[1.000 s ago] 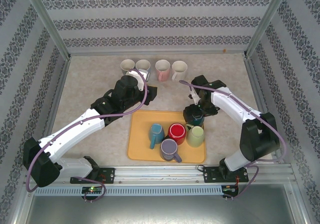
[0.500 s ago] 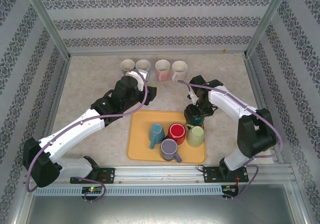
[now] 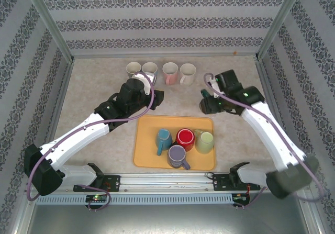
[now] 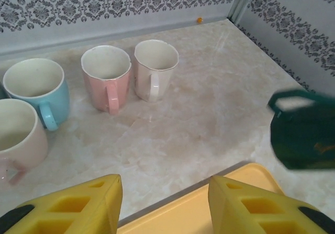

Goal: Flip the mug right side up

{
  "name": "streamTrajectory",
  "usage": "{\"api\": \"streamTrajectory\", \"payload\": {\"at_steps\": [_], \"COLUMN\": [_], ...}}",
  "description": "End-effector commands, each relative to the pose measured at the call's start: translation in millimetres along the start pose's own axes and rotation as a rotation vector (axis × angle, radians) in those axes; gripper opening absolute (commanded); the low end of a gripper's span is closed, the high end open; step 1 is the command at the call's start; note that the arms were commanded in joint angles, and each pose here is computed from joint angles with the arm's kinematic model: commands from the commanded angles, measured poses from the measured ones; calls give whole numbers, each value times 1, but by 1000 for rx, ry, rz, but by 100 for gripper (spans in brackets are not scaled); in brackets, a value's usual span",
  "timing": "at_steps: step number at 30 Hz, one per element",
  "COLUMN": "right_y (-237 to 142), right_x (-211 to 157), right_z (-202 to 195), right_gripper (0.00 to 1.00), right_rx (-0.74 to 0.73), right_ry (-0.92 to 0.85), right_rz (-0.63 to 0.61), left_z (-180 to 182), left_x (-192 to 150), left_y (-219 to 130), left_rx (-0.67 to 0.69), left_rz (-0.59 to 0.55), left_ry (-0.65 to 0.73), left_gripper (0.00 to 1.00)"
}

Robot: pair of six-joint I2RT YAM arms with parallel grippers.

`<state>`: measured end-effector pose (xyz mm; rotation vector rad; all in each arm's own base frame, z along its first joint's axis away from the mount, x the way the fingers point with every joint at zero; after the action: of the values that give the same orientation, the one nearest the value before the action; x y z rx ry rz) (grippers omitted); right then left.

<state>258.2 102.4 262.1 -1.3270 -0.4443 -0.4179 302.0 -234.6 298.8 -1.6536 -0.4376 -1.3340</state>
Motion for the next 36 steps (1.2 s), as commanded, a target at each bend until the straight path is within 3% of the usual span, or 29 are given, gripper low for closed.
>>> {"api": "streamTrajectory", "payload": {"at_steps": [1,5,14,17,22,26,36], "right_y": [-55,-86,-87,-86,-91,-92,-89], "right_x": [36,43,33,28,19,17,14], "right_z": [20,42,74,82,89,90,92], "right_gripper": [49,48,53,54,55,56,57], "right_rx": [101,141,-39,-68,-73,-68,-37], "right_ry": [-155,-441,-1026,-1131,-1213,-1214,-1209], "right_rz": [-390,-695,-935,-966,-1042,-1075,-1071], "left_z": [-5,-16,-39,-50,-57,-59,-58], "left_x": [33,45,50,46,33,43,42], "left_y": [-23,-34,-51,-48,-45,-43,-19], "left_rx": [-103,-285,-663,-795,-908,-987,-1013], "left_rz": [-43,-5,94,135,194,175,170], "left_ry": [-85,-248,-626,-735,-827,-869,-918], "left_gripper": [50,52,65,67,68,68,67]}}
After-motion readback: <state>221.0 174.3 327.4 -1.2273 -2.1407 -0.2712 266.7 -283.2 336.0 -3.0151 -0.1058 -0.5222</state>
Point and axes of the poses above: each hand's point on the last joint's axis, 136 mm out from that joint toward the fingers, its own y axis out along the fingers, its own z axis along the line the jaws close on, x = y × z, the point moved 3 cm from there along -y, back along the fingers, and after that the axes turned 15 degrees about y, right-handed, at the moved point
